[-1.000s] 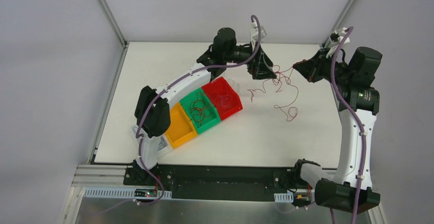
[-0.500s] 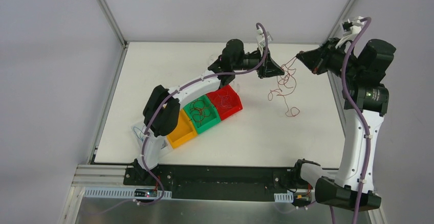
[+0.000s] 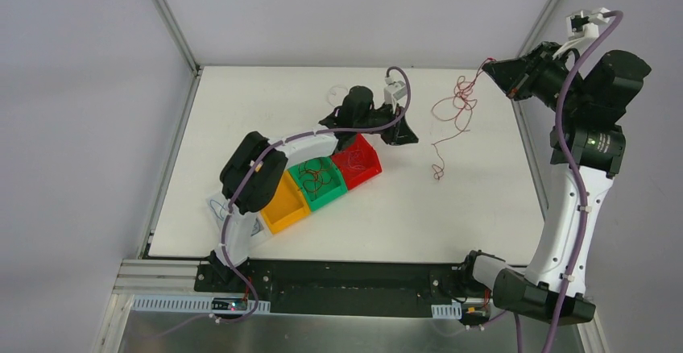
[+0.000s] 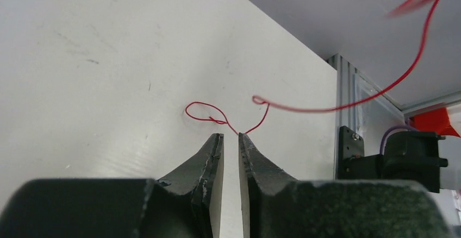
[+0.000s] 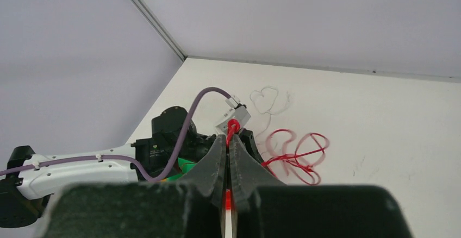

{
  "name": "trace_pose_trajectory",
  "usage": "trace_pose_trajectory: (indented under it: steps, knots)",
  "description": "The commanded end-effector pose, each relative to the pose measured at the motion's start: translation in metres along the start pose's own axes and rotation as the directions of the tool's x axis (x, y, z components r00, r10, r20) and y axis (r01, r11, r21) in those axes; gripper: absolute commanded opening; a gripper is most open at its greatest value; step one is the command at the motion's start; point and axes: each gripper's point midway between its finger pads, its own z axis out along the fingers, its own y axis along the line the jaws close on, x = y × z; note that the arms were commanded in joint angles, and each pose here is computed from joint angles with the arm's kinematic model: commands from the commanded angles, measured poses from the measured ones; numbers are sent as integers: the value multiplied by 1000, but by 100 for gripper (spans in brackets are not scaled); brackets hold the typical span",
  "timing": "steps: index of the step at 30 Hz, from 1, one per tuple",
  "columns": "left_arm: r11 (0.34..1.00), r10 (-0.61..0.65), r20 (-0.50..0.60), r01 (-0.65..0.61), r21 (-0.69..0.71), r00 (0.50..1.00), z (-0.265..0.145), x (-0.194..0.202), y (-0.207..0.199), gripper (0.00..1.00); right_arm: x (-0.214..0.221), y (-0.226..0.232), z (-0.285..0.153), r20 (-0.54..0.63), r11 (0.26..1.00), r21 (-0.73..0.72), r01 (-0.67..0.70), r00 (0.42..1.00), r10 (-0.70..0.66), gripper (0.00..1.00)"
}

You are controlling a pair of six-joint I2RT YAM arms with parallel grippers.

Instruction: Untangle the cables

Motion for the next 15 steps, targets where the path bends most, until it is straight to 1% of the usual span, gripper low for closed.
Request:
trace_pose_trajectory:
  steps: [1, 4, 7, 8, 9, 10, 11, 12, 13, 15]
  knots:
    - [994, 106, 52, -105, -22, 993, -16, -23, -9, 19, -33, 29, -9, 99, 996, -63, 64, 993, -58, 0]
    - [988, 150, 94, -152, 12, 984, -24, -42, -26, 20, -33, 33, -11, 103, 995, -70, 69, 993, -62, 0]
    - [979, 193, 111, -199, 48, 975, -30, -54, -42, 17, -35, 34, -12, 105, 994, -74, 76, 992, -68, 0]
    - [975, 203, 123, -212, 62, 971, -33, -60, -48, 21, -35, 34, -12, 105, 994, -73, 78, 992, -70, 0]
    - [968, 220, 138, -233, 88, 966, -35, -67, -58, 32, -34, 35, -12, 104, 994, -74, 78, 992, -70, 0]
    - [962, 233, 158, -251, 110, 960, -37, -76, -70, 50, -33, 35, -13, 102, 994, -77, 78, 992, -70, 0]
    - [957, 238, 178, -261, 123, 955, -38, -84, -81, 70, -32, 36, -13, 99, 994, -80, 75, 993, -66, 0]
    - [952, 243, 197, -272, 139, 950, -39, -94, -91, 85, -31, 36, -13, 97, 994, -84, 71, 993, -63, 0]
    - [946, 247, 215, -283, 156, 945, -39, -102, -102, 90, -30, 37, -13, 93, 994, -91, 61, 994, -53, 0]
    - [943, 233, 248, -281, 179, 940, -36, -115, -119, 91, -29, 38, -12, 90, 994, -104, 46, 995, -36, 0]
